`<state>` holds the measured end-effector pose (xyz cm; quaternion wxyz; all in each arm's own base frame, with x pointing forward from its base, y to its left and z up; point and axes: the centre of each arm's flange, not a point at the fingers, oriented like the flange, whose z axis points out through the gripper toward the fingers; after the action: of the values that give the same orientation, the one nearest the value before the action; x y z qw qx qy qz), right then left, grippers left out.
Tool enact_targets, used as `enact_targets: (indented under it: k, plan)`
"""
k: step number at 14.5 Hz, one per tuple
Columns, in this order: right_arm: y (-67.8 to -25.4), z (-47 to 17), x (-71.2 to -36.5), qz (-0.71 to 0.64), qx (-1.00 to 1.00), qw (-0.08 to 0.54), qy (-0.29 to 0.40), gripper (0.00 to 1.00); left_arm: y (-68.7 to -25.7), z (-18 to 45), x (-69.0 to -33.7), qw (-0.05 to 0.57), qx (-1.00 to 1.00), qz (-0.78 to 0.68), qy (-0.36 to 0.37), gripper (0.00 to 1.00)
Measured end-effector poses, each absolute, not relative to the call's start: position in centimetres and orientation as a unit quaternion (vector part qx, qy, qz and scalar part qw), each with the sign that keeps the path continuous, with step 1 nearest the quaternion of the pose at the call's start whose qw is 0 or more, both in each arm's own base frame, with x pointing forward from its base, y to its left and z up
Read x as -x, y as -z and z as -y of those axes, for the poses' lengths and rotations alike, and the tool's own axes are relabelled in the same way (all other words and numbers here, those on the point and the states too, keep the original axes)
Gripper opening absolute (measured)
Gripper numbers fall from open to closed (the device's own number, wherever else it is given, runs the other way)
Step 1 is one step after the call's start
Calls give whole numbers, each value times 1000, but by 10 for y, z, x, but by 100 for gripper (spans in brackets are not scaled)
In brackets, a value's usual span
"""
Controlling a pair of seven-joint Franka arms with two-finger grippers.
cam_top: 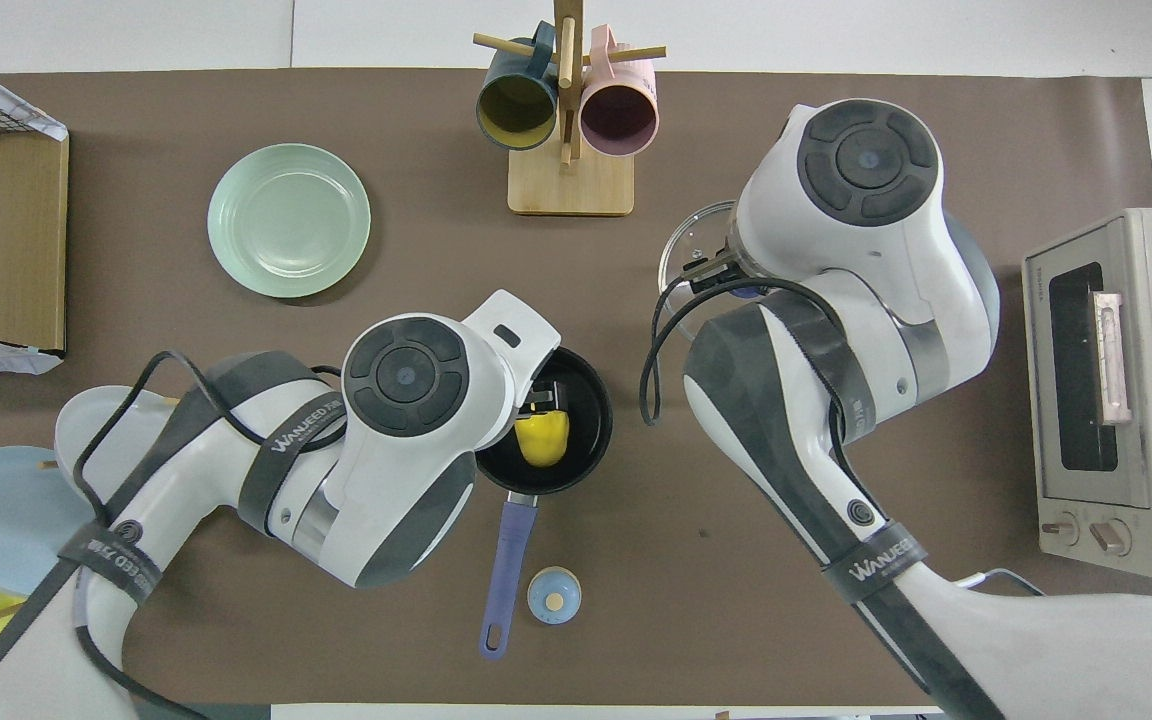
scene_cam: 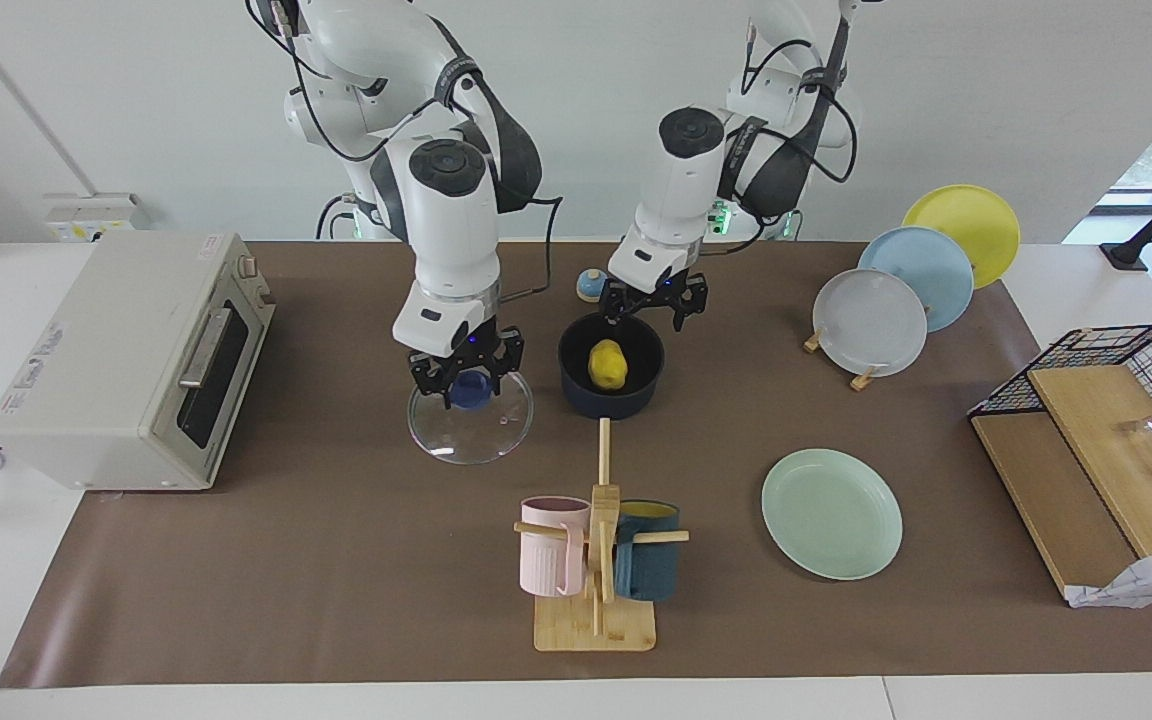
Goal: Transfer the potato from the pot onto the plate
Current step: 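Lift the lid with the right gripper while the left gripper reaches the pot, then set the lid on the table with the right gripper while the left gripper grasps potato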
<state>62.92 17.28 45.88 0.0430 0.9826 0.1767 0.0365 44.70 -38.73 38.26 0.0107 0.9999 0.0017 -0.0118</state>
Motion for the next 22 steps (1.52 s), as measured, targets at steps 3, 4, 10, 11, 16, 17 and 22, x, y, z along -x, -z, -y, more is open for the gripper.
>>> enact_targets:
  k: [3, 4, 10, 11, 16, 17, 22]
  plan:
    - [-449, -137, -641, -170, -983, 43, -48, 67, -364, 403, -438, 6, -1000, -10, 19, 100]
    - [-441, -125, -645, -168, -984, 43, -52, 67, -360, 405, -436, 5, -1000, -12, 20, 100]
    - [-364, -83, -668, -146, -988, 42, -36, 67, -348, 406, -437, 0, -1000, -17, 26, 100]
    - [-356, -76, -671, -142, -988, 42, -34, 67, -347, 406, -437, -1, -1000, -17, 27, 100]
    - [-329, -65, -665, -135, -990, 40, -19, 67, -339, 407, -438, -2, -999, -18, 29, 100]
    - [-327, -63, -664, -134, -990, 40, -18, 67, -337, 407, -438, -2, -999, -20, 28, 100]
    - [-335, -61, -666, -131, -990, 40, -26, 100, -328, 414, -435, 0, -999, -22, 28, 100]
